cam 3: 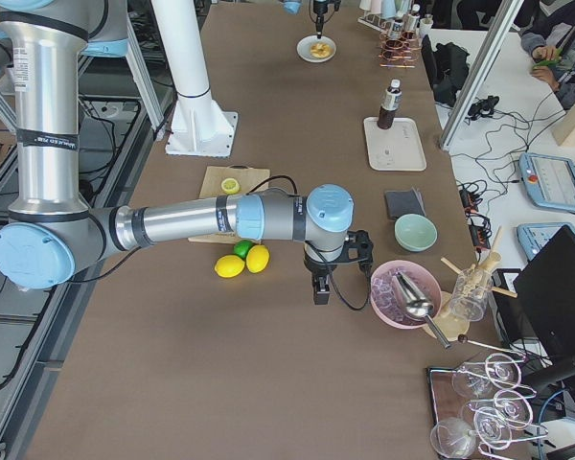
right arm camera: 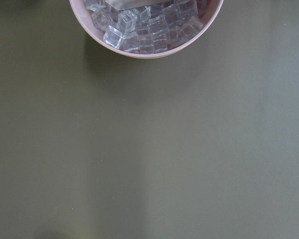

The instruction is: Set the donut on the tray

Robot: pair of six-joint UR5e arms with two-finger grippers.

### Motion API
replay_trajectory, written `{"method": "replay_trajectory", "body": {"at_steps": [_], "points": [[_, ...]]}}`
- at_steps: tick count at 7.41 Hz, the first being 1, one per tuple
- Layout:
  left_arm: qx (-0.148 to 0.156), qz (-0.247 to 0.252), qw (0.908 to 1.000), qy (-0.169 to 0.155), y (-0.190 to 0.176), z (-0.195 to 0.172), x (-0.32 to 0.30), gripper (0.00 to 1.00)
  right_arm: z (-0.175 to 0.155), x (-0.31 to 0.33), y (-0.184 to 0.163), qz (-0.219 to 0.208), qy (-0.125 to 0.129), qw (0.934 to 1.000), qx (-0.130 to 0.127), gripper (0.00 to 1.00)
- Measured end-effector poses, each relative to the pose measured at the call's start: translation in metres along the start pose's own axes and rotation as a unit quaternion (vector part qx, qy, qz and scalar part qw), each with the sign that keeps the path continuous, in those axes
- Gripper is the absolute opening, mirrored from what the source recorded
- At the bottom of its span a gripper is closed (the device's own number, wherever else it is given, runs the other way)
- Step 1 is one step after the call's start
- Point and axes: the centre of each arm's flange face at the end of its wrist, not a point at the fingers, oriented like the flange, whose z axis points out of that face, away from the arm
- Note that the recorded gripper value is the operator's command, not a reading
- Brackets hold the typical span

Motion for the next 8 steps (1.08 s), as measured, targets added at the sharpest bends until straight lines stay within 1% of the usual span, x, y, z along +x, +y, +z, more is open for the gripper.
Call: {"method": "replay_trajectory", "body": {"at_steps": [1, 2, 3, 4, 5, 6, 7, 8], "points": [[0.004, -0.024, 0.9993, 0.028, -0.008, -0.013, 0.025, 0.0, -0.003, -0.005, -0.002, 0.002, -0.005, 1.0, 0.004, 1.0], [0.009, -0.047, 0.9974, 0.054, -0.023, -0.028, 0.055, 0.0, -0.009, -0.021, -0.005, 0.015, -0.01, 0.9998, 0.011, 1.0], [0.013, -0.058, 0.9951, 0.079, -0.037, -0.041, 0.092, 0.0, -0.013, -0.042, -0.008, 0.029, -0.014, 0.9993, 0.019, 1.0], [0.011, -0.063, 0.9929, 0.1, -0.049, -0.048, 0.139, 0.0, -0.013, -0.061, -0.011, 0.037, -0.018, 0.9988, 0.025, 1.0], [0.002, -0.076, 0.9896, 0.123, -0.062, -0.048, 0.197, 0.0, -0.013, -0.084, -0.018, 0.047, -0.025, 0.9981, 0.03, 1.0], [-0.011, -0.095, 0.9861, 0.136, -0.073, -0.039, 0.255, 0.0, -0.013, -0.115, -0.028, 0.056, -0.033, 0.9973, 0.032, 1.0], [-0.019, -0.113, 0.984, 0.137, -0.086, -0.032, 0.309, 0.0, -0.012, -0.151, -0.037, 0.065, -0.041, 0.9965, 0.031, 1.0], [-0.027, -0.128, 0.9829, 0.13, -0.097, -0.038, 0.365, 0.0, -0.01, -0.186, -0.045, 0.07, -0.048, 0.996, 0.028, 1.0]]}}
